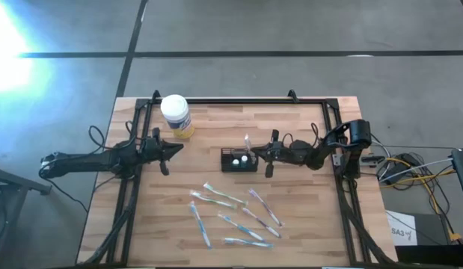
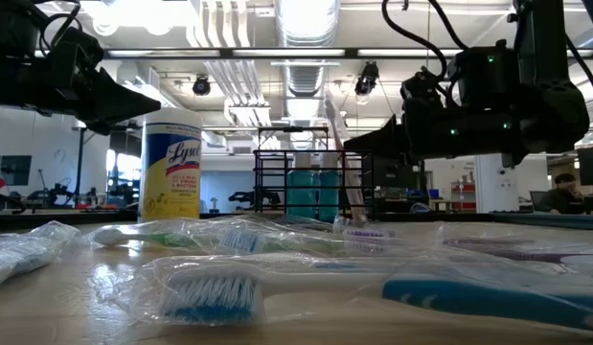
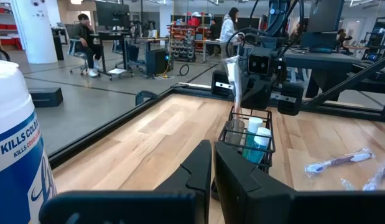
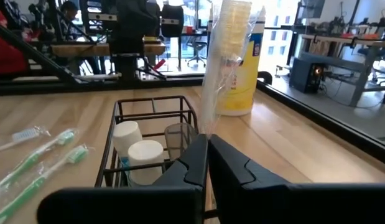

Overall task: Pick & Place toothbrushing station
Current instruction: Put the orange toothbrush into the wire organizer, then put the top purple toothbrush into the wire organizer

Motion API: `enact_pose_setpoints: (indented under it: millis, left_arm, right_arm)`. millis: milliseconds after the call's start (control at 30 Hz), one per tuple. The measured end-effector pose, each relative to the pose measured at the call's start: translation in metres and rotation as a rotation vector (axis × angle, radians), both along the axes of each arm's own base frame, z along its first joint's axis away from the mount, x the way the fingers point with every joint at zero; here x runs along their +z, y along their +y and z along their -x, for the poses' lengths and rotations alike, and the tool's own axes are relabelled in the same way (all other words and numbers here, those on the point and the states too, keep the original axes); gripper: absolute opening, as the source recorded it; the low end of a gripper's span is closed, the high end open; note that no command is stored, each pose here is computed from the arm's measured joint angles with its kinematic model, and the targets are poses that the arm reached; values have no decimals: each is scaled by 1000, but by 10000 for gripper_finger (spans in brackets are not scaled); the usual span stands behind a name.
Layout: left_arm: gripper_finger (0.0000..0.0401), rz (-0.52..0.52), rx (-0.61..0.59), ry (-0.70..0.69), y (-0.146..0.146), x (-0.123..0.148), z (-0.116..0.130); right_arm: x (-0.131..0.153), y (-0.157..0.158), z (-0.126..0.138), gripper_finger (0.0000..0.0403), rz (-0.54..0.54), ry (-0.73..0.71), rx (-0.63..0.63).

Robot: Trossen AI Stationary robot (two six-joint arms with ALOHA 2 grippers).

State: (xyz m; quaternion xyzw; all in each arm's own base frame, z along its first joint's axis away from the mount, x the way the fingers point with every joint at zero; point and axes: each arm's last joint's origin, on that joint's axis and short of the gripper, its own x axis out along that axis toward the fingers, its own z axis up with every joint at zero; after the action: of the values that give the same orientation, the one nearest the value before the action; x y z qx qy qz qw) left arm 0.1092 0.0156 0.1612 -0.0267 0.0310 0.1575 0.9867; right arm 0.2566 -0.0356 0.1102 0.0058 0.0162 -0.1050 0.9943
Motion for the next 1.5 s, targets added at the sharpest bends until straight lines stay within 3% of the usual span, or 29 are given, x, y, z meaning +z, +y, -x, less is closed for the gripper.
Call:
enact_pose_setpoints:
  millis: [433, 700, 1033, 1200, 1500]
  left_arm:
    - [23, 0, 0, 0, 0, 0, 0]
    - [23, 0, 0, 1, 0, 0, 0]
    - [23, 8, 1, -1, 0, 0, 0]
    - [23, 8, 1, -1, 0, -1, 0]
    - [23, 13, 1, 1, 0, -1, 0]
  right_arm:
    - [1, 1, 0, 130, -55, -8, 14]
    - [12, 3, 10, 165, -19, 11, 7]
    - [52, 7, 48, 171, 41, -150, 6]
    - [70, 11, 69, 166, 18, -221, 12]
    - [96, 23, 92, 109, 27, -111, 70]
